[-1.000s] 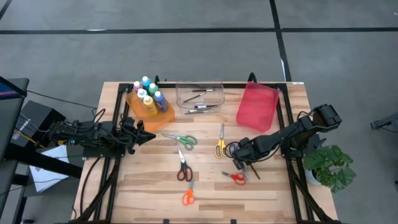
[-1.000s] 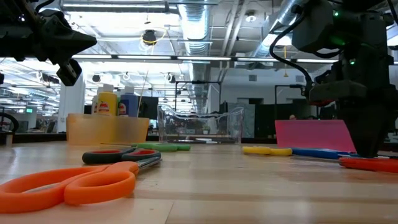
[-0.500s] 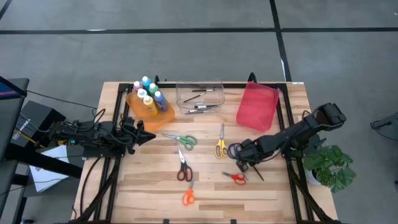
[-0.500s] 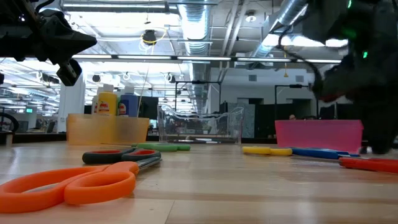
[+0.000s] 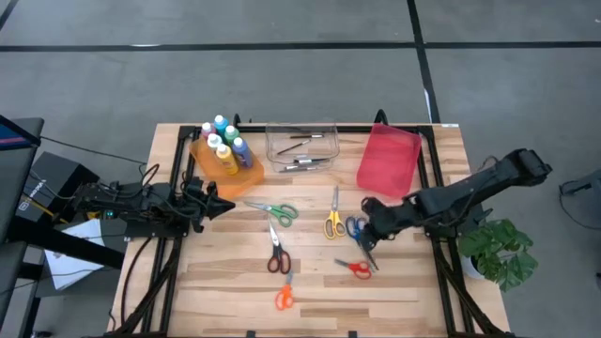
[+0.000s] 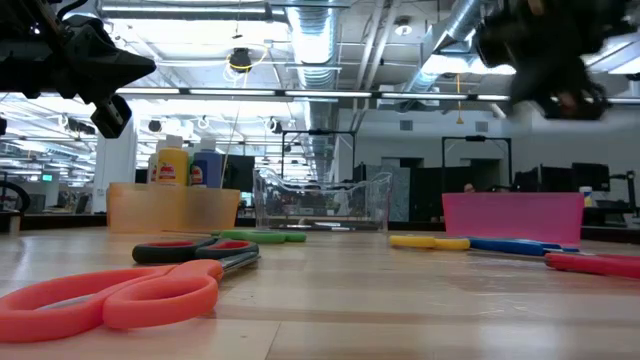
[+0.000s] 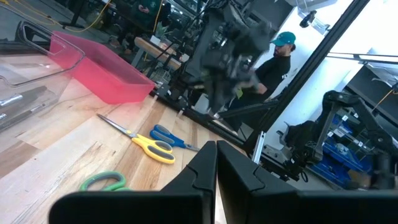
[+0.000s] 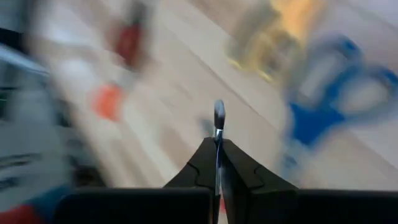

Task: Pick & Place Paint Supplies
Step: Put the brush into the transparent container

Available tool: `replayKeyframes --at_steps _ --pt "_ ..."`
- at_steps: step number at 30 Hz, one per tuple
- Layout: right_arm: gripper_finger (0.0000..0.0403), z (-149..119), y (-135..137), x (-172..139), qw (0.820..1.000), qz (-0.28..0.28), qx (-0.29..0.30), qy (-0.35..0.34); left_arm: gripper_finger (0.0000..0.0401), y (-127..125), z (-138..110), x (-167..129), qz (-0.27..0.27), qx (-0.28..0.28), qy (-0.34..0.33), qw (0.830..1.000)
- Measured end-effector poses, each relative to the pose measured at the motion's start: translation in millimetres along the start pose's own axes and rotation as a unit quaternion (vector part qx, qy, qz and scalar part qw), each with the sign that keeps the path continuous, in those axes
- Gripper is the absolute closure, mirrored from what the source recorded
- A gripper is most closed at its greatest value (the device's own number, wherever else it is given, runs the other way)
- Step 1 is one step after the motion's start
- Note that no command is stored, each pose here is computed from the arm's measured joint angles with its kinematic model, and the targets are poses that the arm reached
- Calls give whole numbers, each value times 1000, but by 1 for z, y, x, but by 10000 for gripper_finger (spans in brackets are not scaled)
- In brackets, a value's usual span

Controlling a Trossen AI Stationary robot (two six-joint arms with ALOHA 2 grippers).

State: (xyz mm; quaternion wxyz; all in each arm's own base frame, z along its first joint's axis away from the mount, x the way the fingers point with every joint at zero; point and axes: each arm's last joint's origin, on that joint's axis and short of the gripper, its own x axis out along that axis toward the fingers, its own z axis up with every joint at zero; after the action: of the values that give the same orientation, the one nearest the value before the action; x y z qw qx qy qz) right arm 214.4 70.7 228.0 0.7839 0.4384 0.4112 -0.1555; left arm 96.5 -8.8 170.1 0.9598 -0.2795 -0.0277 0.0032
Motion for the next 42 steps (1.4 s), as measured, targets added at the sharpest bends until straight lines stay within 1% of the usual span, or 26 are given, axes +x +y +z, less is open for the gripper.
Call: replayKeyframes --at_steps 2,4,7,9,11,14,20,23,25,28,31,34,36,38,42 --pt "402 9 7 -9 998 50 -9 -41 395 0 0 0 0 0 0 1000" --pt "402 20 11 -15 993 82 -15 -80 395 0 0 0 0 0 0 1000" --pt "403 36 12 -17 987 102 -34 -120 395 0 0 0 0 0 0 1000" --pt "403 48 10 -16 982 104 -57 -149 395 0 0 0 0 0 0 1000" --pt "403 64 9 -12 976 95 -77 -179 395 0 0 0 0 0 0 1000" --pt "403 92 5 -6 973 60 -104 -199 395 0 0 0 0 0 0 1000" --pt "400 163 8 3 961 30 -174 -211 395 0 0 0 0 0 0 1000" --pt "399 201 9 5 952 0 -218 -214 395 0 0 0 0 0 0 1000" --pt "401 227 9 8 943 -36 -259 -207 395 0 0 0 0 0 0 1000" --pt "401 268 12 8 925 -71 -307 -213 395 0 0 0 0 0 0 1000" --pt "401 306 10 11 914 -105 -338 -200 395 0 0 0 0 0 0 1000" --pt "401 334 3 21 906 -146 -359 -170 395 0 0 0 0 0 0 1000" --pt "401 345 -3 30 899 -176 -377 -139 395 0 0 0 0 0 0 1000" --pt "401 352 -9 44 887 -195 -406 -99 395 0 0 0 0 0 0 1000" --pt "401 352 -24 78 860 -209 -466 -7 395 0 0 0 0 0 0 1000"
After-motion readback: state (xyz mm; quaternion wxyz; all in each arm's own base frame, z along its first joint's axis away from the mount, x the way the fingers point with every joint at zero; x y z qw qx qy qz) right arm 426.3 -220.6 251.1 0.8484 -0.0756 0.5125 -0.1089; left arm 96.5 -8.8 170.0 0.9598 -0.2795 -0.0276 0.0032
